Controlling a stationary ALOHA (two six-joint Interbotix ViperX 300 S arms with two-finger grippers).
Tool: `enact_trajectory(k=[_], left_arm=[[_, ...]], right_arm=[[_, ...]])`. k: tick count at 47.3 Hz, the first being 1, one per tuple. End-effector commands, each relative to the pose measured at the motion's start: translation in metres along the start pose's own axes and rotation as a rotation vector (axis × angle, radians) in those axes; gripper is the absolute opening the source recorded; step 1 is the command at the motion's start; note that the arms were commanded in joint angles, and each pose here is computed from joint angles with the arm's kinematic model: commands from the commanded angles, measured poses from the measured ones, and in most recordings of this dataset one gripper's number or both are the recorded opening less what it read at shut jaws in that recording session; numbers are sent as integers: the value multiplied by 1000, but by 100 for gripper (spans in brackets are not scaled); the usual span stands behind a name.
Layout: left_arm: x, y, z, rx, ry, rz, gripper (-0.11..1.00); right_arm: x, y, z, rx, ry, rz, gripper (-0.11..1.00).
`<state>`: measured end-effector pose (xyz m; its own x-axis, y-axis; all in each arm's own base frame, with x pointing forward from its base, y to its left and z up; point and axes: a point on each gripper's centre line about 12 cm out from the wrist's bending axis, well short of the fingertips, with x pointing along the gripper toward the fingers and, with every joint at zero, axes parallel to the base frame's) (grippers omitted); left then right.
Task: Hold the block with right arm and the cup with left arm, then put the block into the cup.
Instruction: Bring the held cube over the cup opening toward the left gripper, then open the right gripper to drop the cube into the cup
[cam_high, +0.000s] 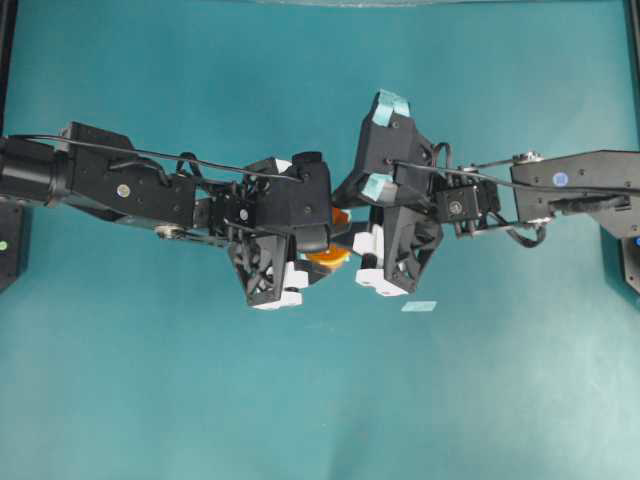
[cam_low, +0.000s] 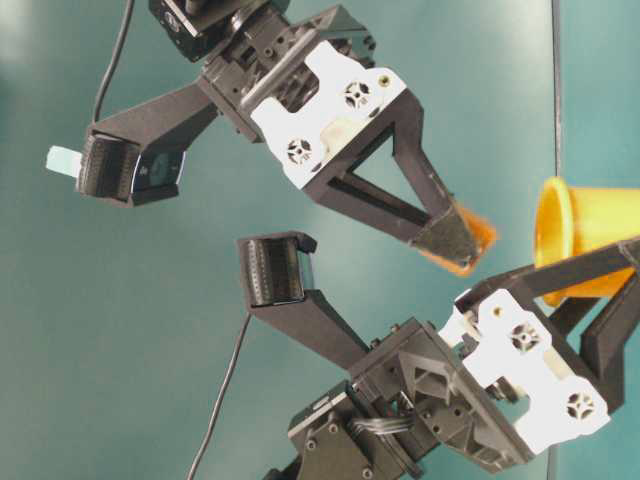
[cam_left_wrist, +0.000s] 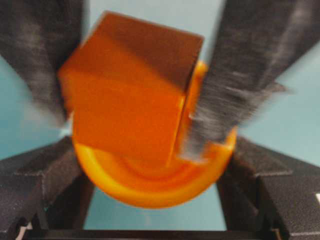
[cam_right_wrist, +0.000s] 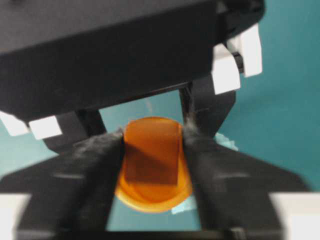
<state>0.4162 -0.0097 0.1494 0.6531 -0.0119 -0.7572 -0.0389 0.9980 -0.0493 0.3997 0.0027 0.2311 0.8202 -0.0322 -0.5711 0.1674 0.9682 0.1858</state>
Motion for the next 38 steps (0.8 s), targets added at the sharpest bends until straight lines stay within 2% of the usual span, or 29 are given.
enact_trajectory(k=[1, 6, 38], left_arm=[[-6, -3, 12, 11, -37, -5, 67], [-6, -2, 12, 10, -37, -4, 67], [-6, -3, 12, 11, -38, -5, 67]], right_arm=[[-6, 5, 14, -1, -41, 14, 59], [-6, 5, 14, -2, -40, 16, 64], [-6, 5, 14, 0, -35, 12, 63]])
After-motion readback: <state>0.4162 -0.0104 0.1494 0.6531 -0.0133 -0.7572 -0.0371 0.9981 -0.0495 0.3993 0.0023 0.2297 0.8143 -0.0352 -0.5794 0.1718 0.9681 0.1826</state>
